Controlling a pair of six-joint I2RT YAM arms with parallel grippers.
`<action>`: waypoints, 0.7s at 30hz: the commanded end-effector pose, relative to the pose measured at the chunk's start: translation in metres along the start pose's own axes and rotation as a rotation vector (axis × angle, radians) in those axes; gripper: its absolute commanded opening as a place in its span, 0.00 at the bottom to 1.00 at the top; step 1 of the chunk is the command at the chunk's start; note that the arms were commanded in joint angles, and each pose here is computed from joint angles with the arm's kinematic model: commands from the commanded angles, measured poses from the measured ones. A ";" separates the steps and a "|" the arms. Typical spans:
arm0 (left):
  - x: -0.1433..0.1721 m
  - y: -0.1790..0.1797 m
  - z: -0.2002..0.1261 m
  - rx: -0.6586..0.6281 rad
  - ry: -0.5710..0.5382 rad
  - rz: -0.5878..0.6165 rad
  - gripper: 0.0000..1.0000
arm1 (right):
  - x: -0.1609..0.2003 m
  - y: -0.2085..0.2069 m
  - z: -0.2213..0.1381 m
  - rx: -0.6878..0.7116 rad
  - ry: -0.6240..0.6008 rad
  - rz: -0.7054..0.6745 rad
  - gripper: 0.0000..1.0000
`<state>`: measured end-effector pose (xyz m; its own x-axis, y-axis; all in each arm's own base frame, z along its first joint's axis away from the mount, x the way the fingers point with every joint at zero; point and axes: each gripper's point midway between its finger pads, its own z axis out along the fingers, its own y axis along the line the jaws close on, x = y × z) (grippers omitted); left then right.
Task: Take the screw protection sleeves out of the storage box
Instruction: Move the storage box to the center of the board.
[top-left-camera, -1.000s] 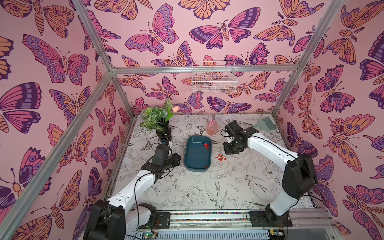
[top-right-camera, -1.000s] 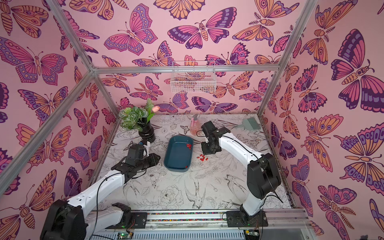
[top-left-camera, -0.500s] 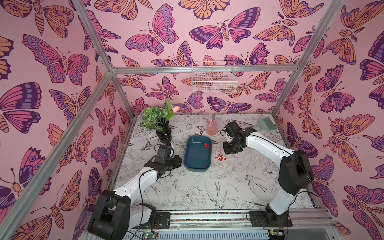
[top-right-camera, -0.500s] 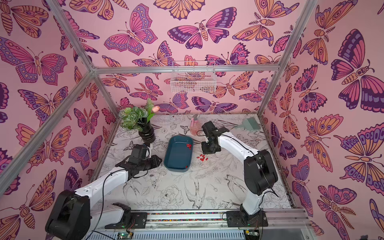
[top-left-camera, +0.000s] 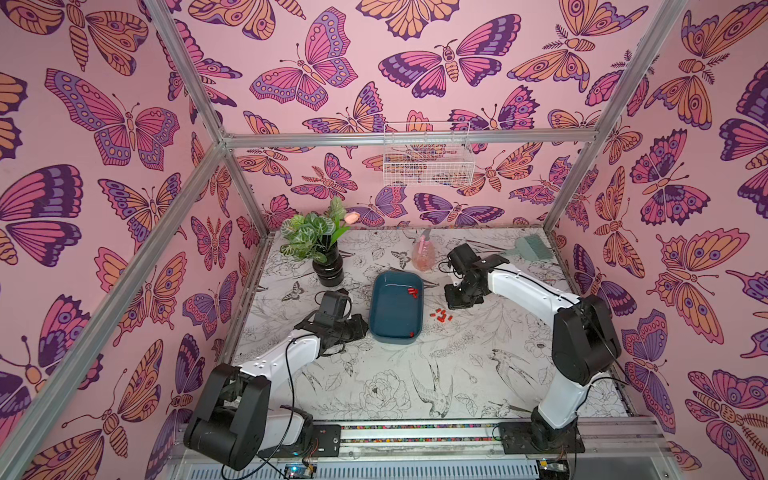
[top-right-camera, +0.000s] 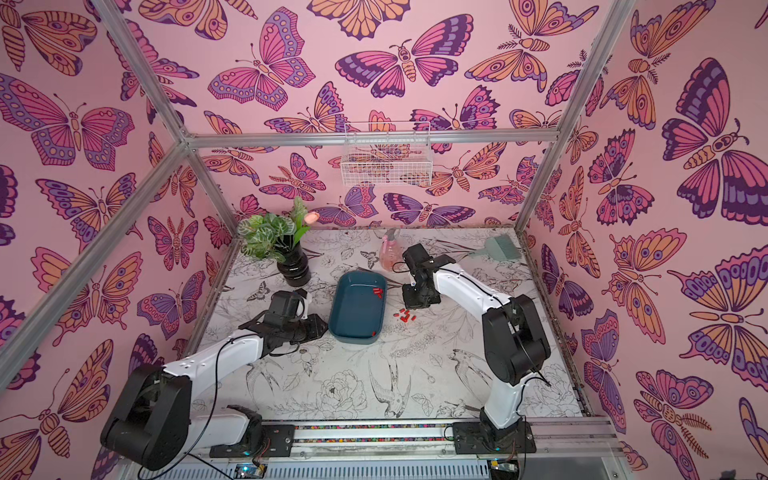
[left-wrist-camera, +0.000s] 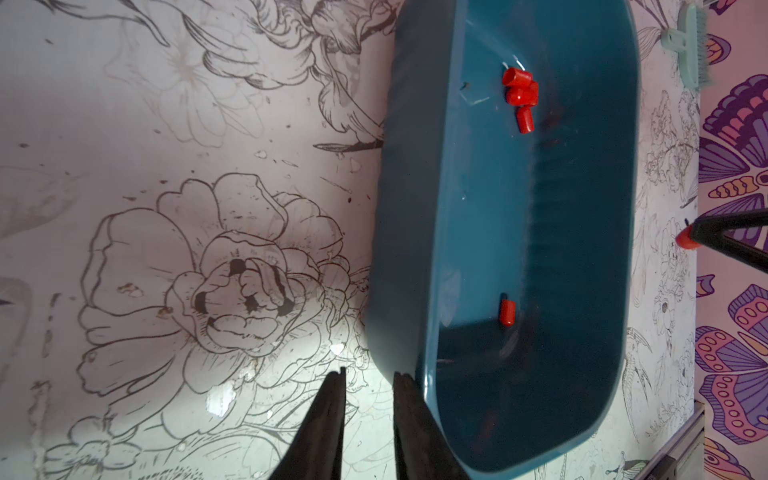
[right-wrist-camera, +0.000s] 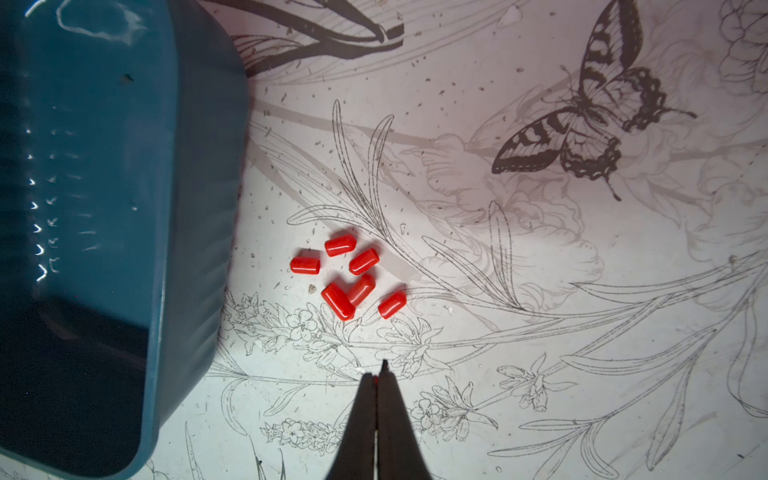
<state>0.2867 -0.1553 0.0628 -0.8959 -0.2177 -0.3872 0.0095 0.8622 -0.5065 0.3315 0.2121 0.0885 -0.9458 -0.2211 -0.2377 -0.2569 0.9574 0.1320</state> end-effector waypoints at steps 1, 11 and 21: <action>0.000 -0.010 0.002 0.023 0.014 0.030 0.26 | 0.000 -0.002 0.008 0.002 0.023 0.003 0.07; 0.002 -0.016 0.004 0.017 0.018 0.056 0.26 | 0.001 -0.006 0.032 0.017 0.067 0.006 0.07; -0.002 -0.016 0.000 0.000 0.007 0.070 0.26 | 0.004 -0.023 0.042 0.025 0.084 0.033 0.07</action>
<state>0.2863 -0.1688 0.0659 -0.9015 -0.1710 -0.3975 0.0533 0.8677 -0.4942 0.3400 0.2032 0.0473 -0.9655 -0.2060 -0.1592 -0.2250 0.9679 0.1119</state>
